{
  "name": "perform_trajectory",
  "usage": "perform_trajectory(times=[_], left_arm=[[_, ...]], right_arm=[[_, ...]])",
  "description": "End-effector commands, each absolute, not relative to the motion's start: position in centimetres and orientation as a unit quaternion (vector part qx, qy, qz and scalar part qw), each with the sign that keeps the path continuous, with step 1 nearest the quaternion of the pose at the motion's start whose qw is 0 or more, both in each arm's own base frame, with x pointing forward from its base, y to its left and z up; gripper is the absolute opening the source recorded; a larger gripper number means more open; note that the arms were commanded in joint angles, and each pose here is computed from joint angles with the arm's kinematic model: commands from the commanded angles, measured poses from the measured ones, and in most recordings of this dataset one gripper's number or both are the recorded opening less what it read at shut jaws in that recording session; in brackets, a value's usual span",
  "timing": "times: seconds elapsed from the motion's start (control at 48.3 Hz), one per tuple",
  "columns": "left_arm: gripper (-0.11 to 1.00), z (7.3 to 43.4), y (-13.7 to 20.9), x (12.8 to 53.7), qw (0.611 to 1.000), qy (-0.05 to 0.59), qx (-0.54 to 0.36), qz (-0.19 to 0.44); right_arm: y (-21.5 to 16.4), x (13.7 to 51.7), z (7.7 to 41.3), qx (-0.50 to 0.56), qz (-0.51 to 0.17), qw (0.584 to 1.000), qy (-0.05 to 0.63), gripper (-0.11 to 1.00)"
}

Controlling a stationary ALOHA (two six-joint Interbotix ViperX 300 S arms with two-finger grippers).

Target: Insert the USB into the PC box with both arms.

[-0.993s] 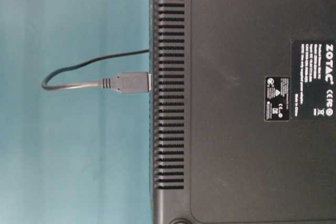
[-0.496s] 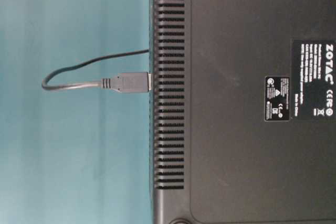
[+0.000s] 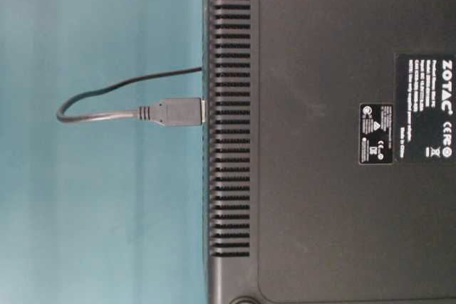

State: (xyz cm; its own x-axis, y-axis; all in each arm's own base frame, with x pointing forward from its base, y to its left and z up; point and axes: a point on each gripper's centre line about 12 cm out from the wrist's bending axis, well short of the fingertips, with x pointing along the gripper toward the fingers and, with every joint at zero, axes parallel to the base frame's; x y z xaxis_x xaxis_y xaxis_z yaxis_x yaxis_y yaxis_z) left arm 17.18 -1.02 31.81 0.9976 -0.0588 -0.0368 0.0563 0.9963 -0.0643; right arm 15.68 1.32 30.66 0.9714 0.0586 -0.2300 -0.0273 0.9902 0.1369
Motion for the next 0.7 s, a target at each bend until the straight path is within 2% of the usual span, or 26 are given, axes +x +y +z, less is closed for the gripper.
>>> perform_trajectory(times=[0.0,0.29,0.434,0.6,0.683], left_arm=[[0.0,32.2,-1.0,16.9,0.999,0.003,-0.032,-0.029],[0.0,32.1,-1.0,16.8,0.999,-0.003,-0.035,-0.03],[0.0,31.8,-0.9,16.6,0.998,-0.031,-0.037,-0.027],[0.0,30.1,-0.5,16.0,0.998,-0.058,-0.032,-0.019],[0.0,28.9,-0.5,16.0,0.998,-0.052,-0.032,-0.019]], right_arm=[[1.3,15.7,30.5,0.073,0.022,0.991,0.112,0.6],[1.4,15.2,29.1,0.073,0.03,0.992,0.098,0.6],[1.4,14.8,28.7,0.075,0.034,0.993,0.081,0.6],[1.2,14.3,27.6,0.076,0.032,0.994,0.073,0.6],[1.2,14.1,26.9,0.078,0.031,0.994,0.07,0.6]])
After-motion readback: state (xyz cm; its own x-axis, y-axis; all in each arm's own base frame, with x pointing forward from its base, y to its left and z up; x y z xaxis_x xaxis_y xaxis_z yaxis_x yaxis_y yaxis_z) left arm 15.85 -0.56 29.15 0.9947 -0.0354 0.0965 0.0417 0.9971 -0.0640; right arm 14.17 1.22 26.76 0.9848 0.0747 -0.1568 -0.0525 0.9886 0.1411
